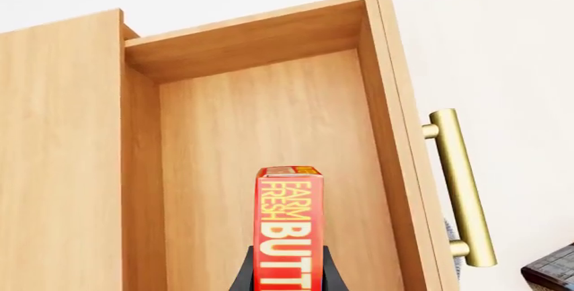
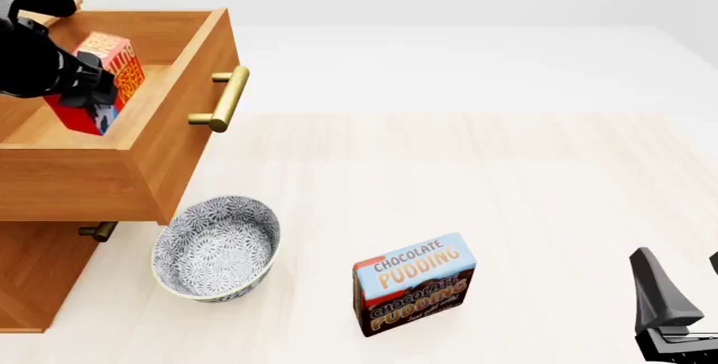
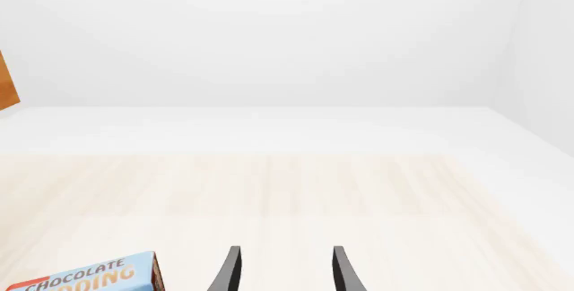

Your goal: Put the butter at the back in the top drawer of the cabinet and close it.

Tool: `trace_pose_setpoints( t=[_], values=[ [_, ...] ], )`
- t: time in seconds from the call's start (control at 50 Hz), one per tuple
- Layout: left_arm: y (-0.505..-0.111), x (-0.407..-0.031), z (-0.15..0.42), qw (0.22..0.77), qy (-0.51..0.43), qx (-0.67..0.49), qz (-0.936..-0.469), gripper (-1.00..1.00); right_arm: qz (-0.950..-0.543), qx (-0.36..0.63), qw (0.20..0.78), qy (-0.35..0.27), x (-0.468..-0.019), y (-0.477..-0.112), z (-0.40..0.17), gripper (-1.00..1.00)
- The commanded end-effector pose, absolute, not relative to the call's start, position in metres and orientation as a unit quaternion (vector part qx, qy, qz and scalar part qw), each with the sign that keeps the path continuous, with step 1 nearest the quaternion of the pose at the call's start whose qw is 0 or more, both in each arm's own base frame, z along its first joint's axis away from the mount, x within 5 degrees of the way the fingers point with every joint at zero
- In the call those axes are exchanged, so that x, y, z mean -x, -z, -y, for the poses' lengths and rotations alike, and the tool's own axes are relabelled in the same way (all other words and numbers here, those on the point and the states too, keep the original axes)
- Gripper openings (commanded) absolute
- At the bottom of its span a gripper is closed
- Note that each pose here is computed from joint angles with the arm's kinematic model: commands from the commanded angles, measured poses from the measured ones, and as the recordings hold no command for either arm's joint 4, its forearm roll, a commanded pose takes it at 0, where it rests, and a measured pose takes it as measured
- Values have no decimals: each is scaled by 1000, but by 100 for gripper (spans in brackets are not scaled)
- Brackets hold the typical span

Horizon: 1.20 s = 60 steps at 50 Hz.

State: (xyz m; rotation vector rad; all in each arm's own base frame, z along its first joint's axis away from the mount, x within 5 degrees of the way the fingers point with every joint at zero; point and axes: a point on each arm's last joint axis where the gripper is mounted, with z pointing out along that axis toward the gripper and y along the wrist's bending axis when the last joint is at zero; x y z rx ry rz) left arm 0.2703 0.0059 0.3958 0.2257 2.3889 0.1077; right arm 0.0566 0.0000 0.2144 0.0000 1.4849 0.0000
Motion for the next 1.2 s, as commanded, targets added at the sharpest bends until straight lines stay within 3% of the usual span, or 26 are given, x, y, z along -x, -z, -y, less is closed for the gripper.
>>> trace_pose_setpoints(
  t=[0.02, 0.96, 0.98, 1.2],
  values=[
    [-396, -275, -9, 368, -48, -89, -924, -100, -676, 0, 737, 0, -57, -214, 0, 100],
    [-387, -285, -13, 363, -48, -79, -927, -100, -676, 0, 737, 0, -57, -214, 0, 100],
    [-387, -285, -12, 363, -47, -79, -927, 100, -676, 0, 737, 0, -57, -214, 0, 100],
    [-406, -278, -4, 378, -39, -82, -921, 100, -676, 0, 737, 0, -57, -214, 0, 100]
  ],
)
